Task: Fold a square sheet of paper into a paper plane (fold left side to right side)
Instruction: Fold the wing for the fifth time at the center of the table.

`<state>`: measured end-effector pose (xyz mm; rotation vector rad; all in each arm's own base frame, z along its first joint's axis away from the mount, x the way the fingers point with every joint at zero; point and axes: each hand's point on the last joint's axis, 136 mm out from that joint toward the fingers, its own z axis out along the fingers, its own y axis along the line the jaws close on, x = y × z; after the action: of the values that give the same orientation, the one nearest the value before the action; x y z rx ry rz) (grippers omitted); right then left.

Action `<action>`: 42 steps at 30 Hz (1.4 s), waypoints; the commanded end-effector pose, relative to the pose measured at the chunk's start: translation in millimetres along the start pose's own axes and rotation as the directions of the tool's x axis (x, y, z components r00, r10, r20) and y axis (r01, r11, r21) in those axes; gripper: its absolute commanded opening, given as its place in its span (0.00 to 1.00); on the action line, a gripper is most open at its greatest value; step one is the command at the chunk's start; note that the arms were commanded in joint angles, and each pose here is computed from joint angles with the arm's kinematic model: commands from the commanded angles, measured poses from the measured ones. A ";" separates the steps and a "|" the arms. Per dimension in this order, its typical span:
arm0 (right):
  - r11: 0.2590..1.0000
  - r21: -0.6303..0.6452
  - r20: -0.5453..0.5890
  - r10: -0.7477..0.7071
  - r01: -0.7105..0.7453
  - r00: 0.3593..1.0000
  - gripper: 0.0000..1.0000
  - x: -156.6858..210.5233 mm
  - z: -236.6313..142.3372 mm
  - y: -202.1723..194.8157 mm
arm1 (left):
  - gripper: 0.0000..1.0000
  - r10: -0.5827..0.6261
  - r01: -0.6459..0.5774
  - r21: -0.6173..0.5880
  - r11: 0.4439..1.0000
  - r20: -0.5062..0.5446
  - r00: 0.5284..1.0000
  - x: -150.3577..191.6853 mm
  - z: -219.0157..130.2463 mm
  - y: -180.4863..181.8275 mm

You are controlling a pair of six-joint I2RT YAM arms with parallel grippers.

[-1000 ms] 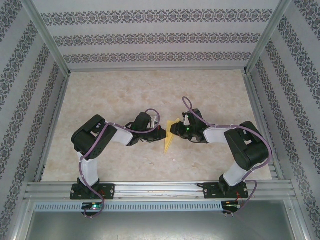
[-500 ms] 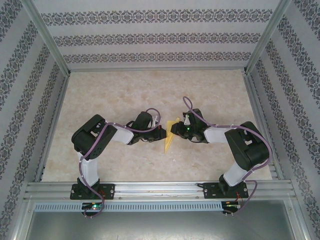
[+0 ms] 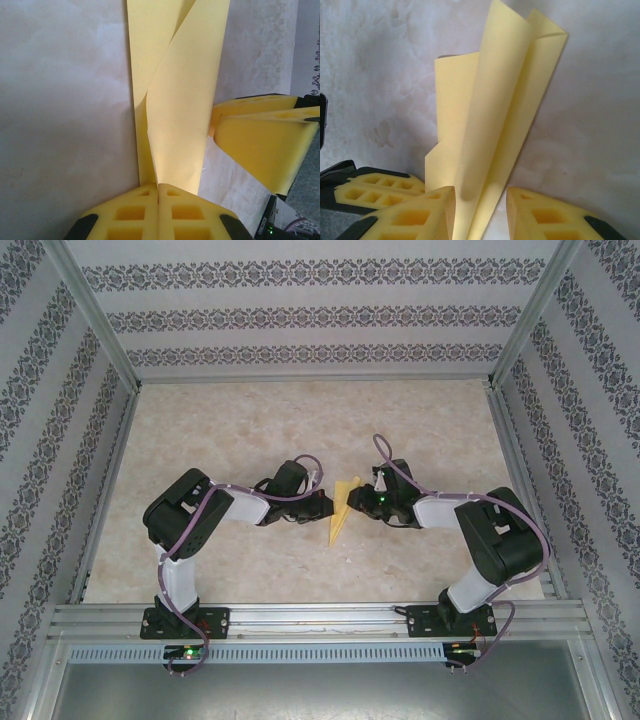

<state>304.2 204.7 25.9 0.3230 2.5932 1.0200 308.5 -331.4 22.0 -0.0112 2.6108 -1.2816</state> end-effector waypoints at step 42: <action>0.981 0.135 -0.066 -0.132 0.140 0.989 0.17 -4.1 16.2 8.4 | 0.04 0.002 0.000 -0.137 0.991 0.017 1.000 2.5 20.2 36.9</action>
<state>314.4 219.7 25.7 0.1699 2.6917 0.8526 308.7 -332.3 21.4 -0.0141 2.6229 -1.2768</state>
